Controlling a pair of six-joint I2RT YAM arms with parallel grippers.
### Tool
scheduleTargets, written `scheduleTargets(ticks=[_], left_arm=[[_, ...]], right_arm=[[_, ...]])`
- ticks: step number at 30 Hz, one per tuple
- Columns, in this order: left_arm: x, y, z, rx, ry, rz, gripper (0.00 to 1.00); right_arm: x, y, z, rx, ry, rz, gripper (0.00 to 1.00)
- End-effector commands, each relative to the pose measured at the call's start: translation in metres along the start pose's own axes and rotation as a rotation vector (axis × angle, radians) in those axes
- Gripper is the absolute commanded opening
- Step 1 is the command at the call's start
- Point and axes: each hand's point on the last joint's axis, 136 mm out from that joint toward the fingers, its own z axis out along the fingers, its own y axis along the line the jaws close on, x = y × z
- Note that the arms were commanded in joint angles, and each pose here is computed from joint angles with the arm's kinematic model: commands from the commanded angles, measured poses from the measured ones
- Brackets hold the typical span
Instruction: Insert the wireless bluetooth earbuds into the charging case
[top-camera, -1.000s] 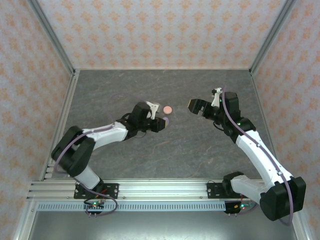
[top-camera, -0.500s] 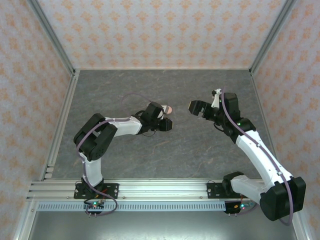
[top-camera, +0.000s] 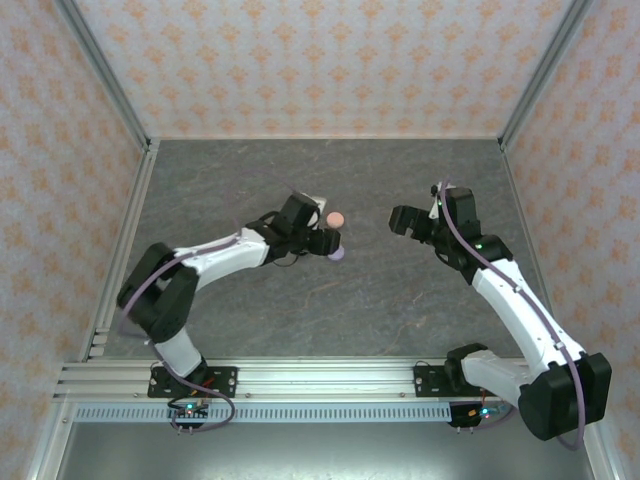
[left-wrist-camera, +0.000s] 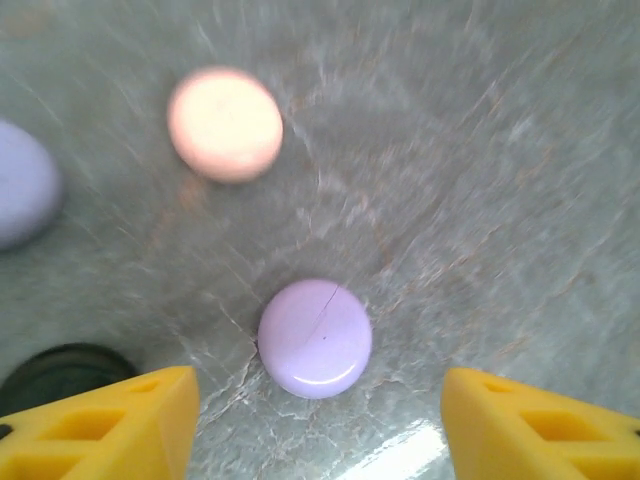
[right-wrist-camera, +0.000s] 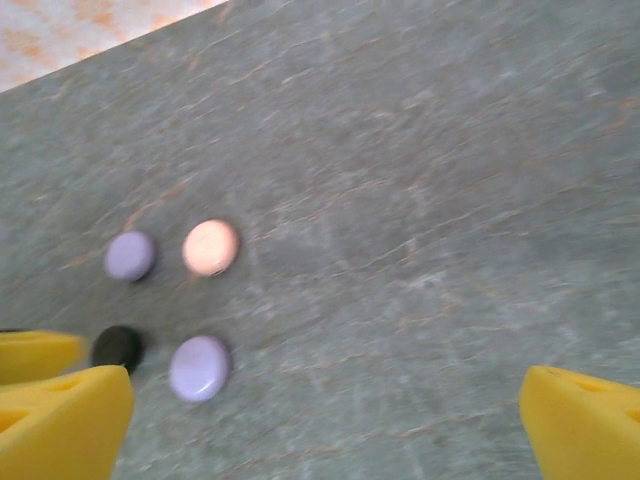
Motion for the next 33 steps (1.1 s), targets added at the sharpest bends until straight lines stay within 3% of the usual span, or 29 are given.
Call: scheduleTargets(ticks=[1,8,10,15,21,29,33], left_arm=[[-0.032,0.023,-0.048,-0.133,-0.138,0.070,0.70],[-0.037,0.103,-0.133,-0.412,-0.370,-0.025,0.84],[-0.034,0.127,-0.156,-0.503,-0.432,-0.052,0.89],[-0.020,0.172,-0.190,-0.709,-0.487,-0.055,0.94],[-0.008,0.197,-0.193,-0.799,-0.511,-0.033,0.95],[0.007,0.227,-0.171,-0.802,-0.547,0.009,0.96],[0.012,0.242,-0.157,-0.774,-0.580,0.004,0.96]], right_arm=[[-0.023,-0.037,-0.015,0.203,-0.148,-0.038,0.99],[-0.031,-0.091,-0.027,0.470,-0.400,-0.146,0.99],[-0.027,-0.100,-0.016,0.472,-0.433,-0.179,0.99],[-0.011,-0.137,0.020,0.440,-0.494,-0.062,0.99],[-0.004,-0.136,0.054,0.367,-0.532,-0.135,0.99],[0.004,-0.134,0.105,0.291,-0.406,-0.174,0.99],[0.001,-0.147,0.108,0.269,-0.362,-0.100,0.99]])
